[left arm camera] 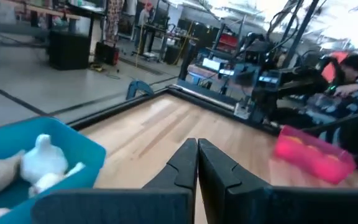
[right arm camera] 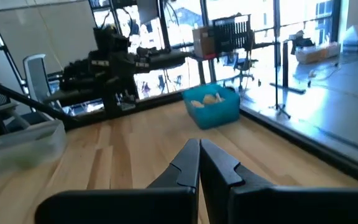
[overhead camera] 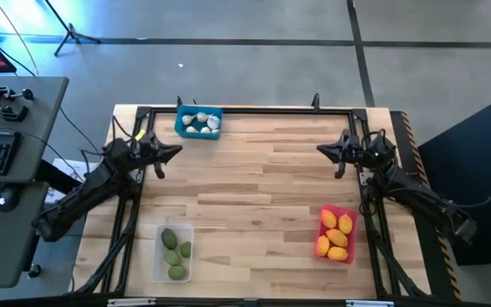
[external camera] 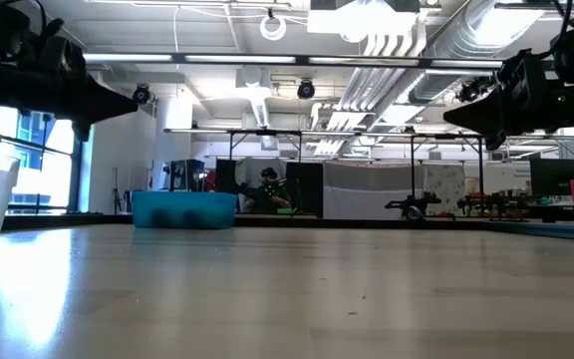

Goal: Sort produce into baskets
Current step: Return to Home Position

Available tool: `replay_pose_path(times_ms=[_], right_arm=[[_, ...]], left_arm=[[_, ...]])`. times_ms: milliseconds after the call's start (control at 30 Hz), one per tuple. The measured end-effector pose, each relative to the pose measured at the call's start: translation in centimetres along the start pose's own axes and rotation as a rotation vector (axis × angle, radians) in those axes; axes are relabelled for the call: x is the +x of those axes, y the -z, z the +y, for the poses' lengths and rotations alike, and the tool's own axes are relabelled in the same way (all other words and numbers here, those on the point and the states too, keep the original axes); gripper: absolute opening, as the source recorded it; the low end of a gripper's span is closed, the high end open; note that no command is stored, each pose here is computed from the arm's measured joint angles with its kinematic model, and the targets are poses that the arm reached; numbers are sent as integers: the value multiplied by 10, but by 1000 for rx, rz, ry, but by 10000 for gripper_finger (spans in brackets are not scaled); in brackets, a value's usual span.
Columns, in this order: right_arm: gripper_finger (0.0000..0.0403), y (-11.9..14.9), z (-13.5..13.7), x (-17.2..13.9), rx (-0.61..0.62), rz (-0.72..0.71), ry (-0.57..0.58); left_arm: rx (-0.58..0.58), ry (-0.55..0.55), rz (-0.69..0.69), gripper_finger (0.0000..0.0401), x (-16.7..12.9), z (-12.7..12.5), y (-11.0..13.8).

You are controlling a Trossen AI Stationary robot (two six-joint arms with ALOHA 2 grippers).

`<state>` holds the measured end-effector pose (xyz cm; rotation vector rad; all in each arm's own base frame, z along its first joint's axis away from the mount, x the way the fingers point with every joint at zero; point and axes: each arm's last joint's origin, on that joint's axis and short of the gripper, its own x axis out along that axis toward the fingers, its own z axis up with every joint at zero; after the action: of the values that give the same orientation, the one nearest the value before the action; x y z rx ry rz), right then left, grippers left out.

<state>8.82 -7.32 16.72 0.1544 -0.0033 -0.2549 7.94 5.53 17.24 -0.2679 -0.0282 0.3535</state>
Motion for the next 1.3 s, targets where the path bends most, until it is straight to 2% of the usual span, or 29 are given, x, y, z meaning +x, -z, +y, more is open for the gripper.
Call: replay_pose_path(times_ms=[133,200,333,433,600,800,1300], right_arm=[[0,-2,3,-5,-2,-22,-4],[0,0,5,-8,15,-16,7],[0,-5,8,-13,-51,-96,118],[0,-7,10,-15,-54,-142,223],[0,2,14,-13,-50,-82,377],[0,2,20,-10,-173,-63,358],[0,2,20,-10,-177,-60,355]], left_arm=[[42,-113,33,0,-6,1,-2],[65,-124,35,0,-6,1,-2],[63,-134,29,0,-6,1,-2],[69,-174,23,0,-6,2,-2],[45,-181,-9,0,-6,2,-5],[40,-193,32,0,-6,3,-1],[3,-220,63,0,-3,5,1]])
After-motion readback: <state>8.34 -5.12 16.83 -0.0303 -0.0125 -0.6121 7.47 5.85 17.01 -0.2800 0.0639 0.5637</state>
